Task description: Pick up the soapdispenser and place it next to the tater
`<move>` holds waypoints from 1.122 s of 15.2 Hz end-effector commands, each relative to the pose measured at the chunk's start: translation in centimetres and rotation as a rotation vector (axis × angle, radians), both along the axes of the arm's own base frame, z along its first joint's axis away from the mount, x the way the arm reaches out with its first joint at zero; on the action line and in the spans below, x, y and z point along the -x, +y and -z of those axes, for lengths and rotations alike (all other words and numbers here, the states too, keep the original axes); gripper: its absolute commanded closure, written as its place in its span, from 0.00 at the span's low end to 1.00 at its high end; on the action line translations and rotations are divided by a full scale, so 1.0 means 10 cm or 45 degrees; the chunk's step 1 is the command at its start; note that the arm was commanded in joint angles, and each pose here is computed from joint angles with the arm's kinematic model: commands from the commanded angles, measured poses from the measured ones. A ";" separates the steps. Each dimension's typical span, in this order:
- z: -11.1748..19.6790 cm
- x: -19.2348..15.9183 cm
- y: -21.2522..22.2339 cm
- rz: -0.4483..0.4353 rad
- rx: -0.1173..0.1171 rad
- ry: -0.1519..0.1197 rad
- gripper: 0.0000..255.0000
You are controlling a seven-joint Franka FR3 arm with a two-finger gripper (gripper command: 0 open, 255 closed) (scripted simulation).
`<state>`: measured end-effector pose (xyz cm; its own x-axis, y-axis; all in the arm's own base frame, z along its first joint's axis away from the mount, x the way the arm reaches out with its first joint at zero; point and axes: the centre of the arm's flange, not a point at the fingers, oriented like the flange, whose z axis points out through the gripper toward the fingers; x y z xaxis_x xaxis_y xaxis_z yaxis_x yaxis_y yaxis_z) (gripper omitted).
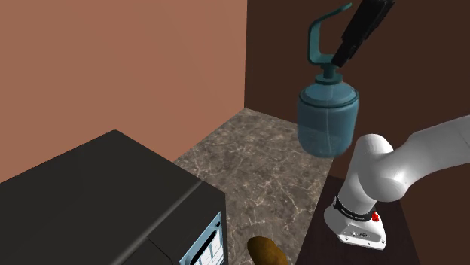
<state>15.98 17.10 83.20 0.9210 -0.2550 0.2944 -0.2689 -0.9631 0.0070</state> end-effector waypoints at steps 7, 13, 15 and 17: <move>0.41 0.00 0.00 0.000 0.000 -0.001 1.00; 0.73 0.00 0.00 0.000 0.000 -0.001 1.00; 0.83 0.00 0.00 0.000 0.000 -0.001 1.00; 0.94 0.00 0.00 0.000 0.000 -0.001 1.00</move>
<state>16.06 17.06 74.30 0.9210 -0.2549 0.2945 -0.2688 -0.9632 0.0070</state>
